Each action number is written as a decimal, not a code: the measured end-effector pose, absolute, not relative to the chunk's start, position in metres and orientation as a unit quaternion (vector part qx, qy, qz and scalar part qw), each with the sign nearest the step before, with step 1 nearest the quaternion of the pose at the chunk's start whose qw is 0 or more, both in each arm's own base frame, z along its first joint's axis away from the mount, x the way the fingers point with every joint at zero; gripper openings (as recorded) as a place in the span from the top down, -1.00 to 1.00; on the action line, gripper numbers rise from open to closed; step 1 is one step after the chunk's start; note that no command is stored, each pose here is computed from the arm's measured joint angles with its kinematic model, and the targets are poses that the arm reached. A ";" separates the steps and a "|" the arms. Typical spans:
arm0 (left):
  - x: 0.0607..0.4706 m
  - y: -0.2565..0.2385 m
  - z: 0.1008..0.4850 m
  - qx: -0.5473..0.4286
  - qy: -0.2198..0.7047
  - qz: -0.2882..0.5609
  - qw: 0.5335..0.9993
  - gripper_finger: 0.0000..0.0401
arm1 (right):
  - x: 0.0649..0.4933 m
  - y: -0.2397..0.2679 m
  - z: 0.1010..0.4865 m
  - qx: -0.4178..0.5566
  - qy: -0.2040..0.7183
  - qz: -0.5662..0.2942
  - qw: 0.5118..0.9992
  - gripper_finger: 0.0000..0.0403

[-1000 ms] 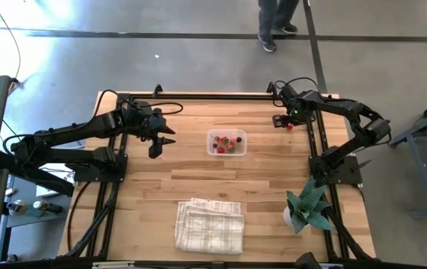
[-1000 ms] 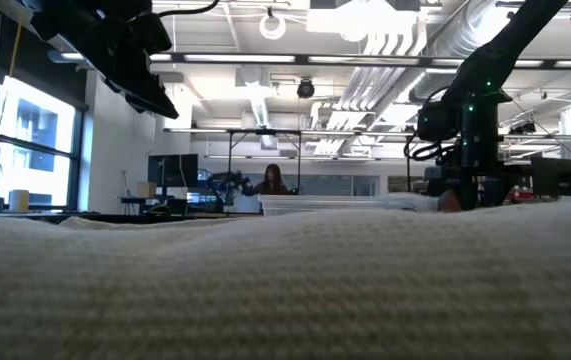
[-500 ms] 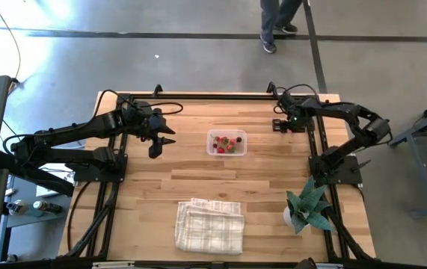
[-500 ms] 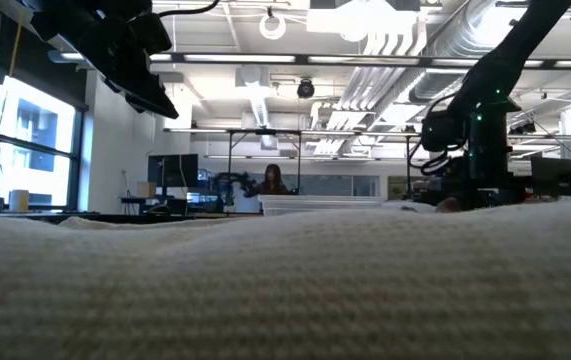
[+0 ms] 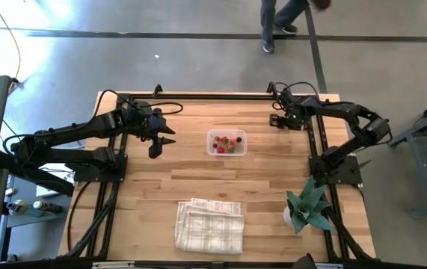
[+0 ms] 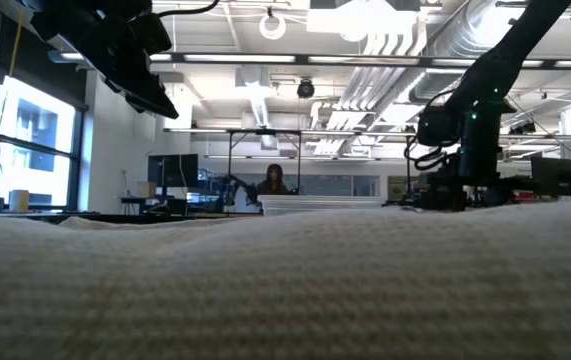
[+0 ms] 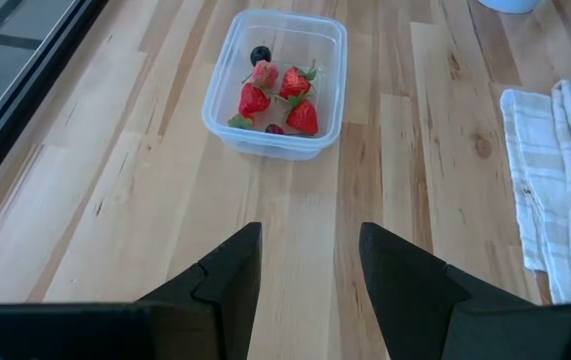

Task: Pick and placing Produce into tupperware
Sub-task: Put the raspberry into the transparent bin

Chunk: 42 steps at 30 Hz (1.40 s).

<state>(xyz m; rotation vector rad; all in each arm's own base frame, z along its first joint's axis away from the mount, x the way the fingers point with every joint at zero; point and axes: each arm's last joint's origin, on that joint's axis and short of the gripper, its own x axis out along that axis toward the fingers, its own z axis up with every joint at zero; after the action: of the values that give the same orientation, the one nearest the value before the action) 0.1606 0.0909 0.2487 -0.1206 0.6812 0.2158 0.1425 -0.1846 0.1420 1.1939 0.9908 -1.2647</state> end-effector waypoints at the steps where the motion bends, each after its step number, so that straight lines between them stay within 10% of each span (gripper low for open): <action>1: 0.161 0.091 0.249 -0.059 0.333 0.105 0.935 0.21 | 0.143 -0.185 0.142 0.502 0.416 -0.532 0.541 0.07; 42: 0.161 0.091 0.249 -0.059 0.333 0.105 0.935 0.21 | 0.144 -0.186 0.128 0.521 0.425 -0.548 0.498 0.07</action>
<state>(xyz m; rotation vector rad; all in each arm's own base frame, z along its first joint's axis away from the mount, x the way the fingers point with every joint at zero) 0.1607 0.0908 0.2488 -0.1203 0.6810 0.2152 0.1441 -0.1864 0.1278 1.2614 1.0281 -1.3266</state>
